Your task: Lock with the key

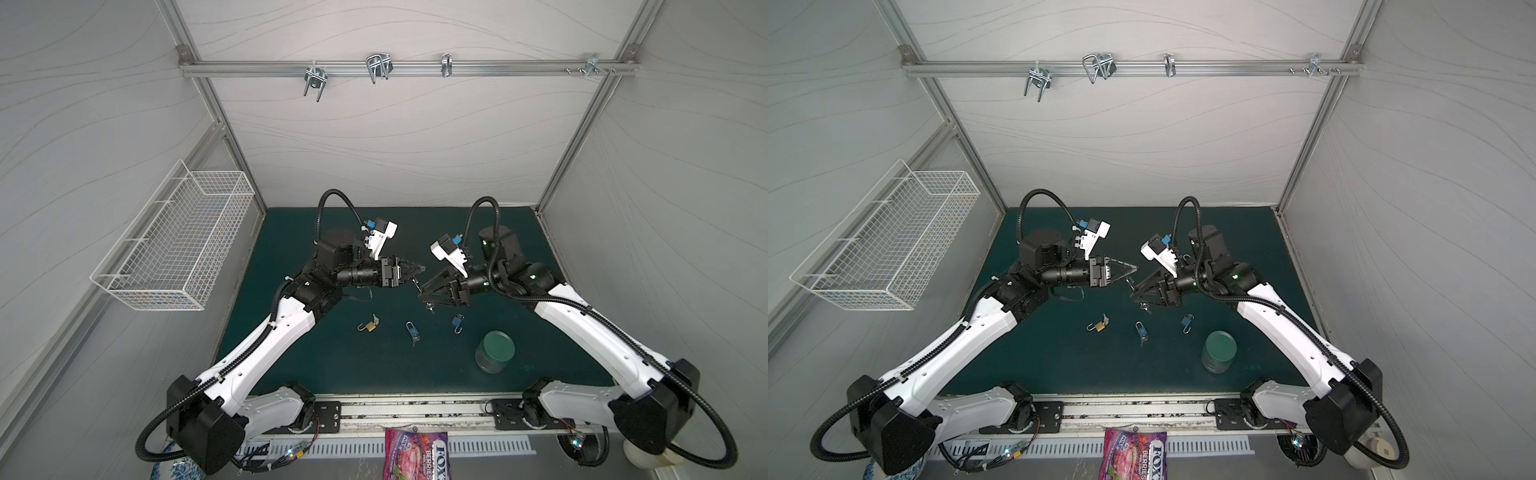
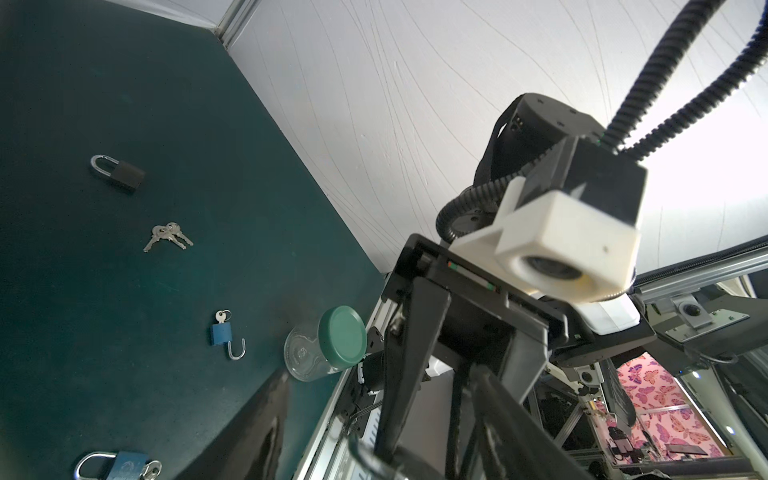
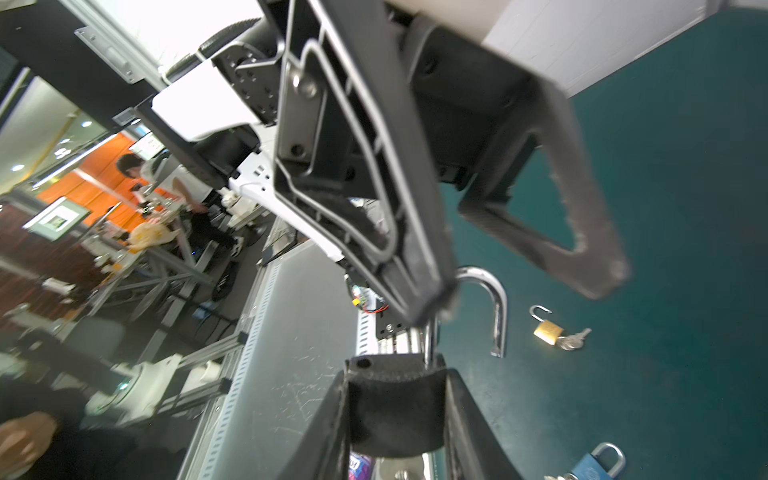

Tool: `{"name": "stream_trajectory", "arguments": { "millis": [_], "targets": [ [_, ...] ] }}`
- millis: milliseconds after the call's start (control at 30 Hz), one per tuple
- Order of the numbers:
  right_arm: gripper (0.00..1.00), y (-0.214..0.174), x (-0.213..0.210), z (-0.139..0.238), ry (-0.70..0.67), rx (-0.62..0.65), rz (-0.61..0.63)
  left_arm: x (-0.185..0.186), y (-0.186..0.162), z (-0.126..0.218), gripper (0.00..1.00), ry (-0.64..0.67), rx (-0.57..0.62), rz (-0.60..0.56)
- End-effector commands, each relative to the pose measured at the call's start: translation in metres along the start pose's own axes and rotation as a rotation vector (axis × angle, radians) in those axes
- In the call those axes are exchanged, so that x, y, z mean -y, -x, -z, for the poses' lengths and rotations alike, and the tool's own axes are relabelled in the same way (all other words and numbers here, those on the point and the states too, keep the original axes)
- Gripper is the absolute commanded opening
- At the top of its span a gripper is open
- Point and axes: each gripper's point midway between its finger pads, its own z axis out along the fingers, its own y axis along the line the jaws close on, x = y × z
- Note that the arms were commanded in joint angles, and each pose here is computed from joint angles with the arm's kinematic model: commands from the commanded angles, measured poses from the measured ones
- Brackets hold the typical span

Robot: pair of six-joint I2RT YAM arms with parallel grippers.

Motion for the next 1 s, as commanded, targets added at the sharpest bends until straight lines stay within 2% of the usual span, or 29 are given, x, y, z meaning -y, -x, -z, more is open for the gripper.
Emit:
{"name": "stream_trajectory", "arguments": {
  "millis": [0, 133, 333, 667, 967],
  "targets": [
    [0.00, 0.006, -0.013, -0.004, 0.070, -0.005, 0.040, 0.027, 0.012, 0.001, 0.67, -0.082, 0.024, -0.068],
    [0.00, 0.011, -0.011, -0.004, 0.058, 0.010, 0.054, 0.033, 0.002, -0.003, 0.56, -0.123, -0.014, -0.078],
    [0.00, 0.014, 0.000, 0.004, 0.005, 0.035, 0.043, 0.036, -0.009, -0.002, 0.47, -0.148, -0.054, -0.083],
    [0.00, 0.016, 0.002, 0.021, -0.023, 0.066, 0.043, 0.030, -0.013, -0.004, 0.43, -0.133, -0.070, -0.080],
    [0.00, 0.016, 0.002, 0.025, -0.041, 0.073, 0.059, 0.023, -0.010, -0.006, 0.29, -0.100, -0.063, -0.072]
  ]
}}
